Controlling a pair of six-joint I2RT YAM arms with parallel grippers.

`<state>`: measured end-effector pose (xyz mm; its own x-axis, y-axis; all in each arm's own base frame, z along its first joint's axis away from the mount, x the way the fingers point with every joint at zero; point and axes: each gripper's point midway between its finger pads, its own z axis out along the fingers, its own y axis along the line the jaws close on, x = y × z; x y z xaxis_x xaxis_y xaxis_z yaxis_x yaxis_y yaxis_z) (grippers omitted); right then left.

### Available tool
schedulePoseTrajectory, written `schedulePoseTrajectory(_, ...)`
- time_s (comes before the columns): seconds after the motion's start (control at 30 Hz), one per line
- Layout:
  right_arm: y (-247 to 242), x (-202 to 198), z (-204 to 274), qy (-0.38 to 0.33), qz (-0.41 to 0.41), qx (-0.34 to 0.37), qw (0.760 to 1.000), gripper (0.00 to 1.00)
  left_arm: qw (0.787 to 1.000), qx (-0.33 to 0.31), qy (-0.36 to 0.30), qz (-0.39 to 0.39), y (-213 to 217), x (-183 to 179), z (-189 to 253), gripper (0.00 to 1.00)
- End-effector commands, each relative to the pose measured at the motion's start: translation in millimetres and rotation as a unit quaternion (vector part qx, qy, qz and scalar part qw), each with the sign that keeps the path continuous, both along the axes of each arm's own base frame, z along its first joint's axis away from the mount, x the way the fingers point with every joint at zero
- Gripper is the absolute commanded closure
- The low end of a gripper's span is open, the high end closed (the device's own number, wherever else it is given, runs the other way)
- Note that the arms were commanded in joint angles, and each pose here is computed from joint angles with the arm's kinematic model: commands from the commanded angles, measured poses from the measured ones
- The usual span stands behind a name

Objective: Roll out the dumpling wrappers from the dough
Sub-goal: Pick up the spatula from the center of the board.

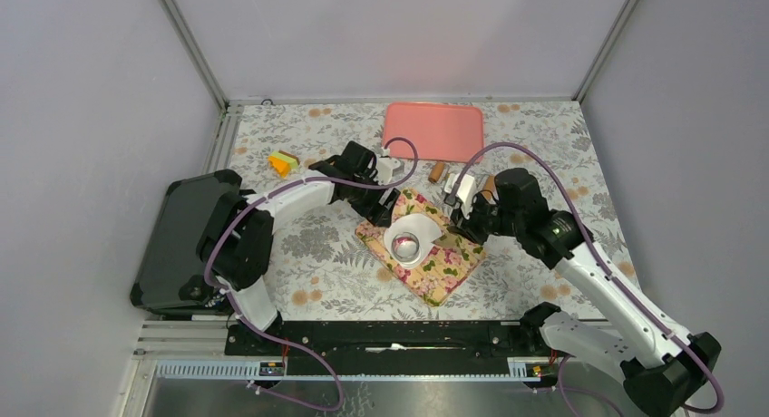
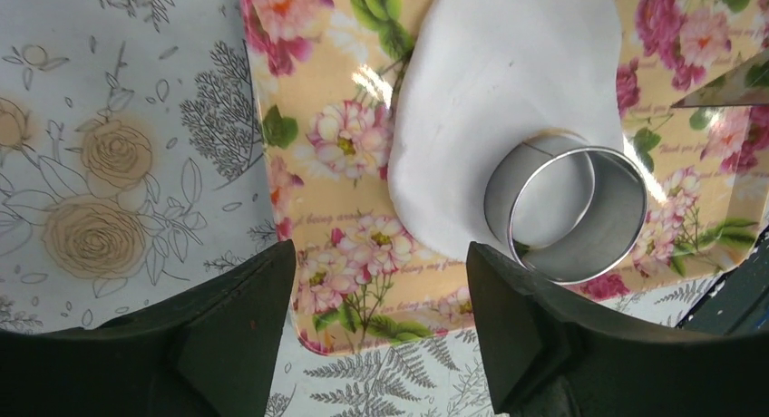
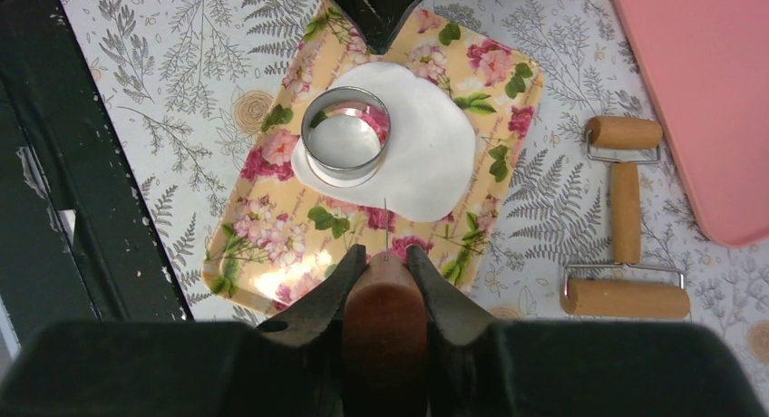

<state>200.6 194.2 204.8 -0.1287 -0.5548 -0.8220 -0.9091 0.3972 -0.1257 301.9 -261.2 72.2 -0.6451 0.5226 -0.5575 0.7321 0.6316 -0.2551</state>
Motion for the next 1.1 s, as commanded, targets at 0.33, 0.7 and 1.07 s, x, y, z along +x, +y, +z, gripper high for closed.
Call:
schedulePoseTrajectory(0.33,20.6,6.7,28.0,0.002,0.02,0.041,0.999,1.0,0.998,0.024,-0.003,-0.052,-17.3,-14.9,-6.1,0.29)
schedulePoseTrajectory(0.7,8.4,5.0,35.0,-0.031,0.003,0.04,0.999,1.0,0.998,0.027,0.006,-0.064,-26.4,-22.7,-12.6,0.28)
schedulePoseTrajectory(1.07,1.8,-4.3,16.1,-0.02,0.024,0.012,0.999,1.0,0.998,0.028,-0.034,-0.039,-16.8,-4.3,2.5,0.2)
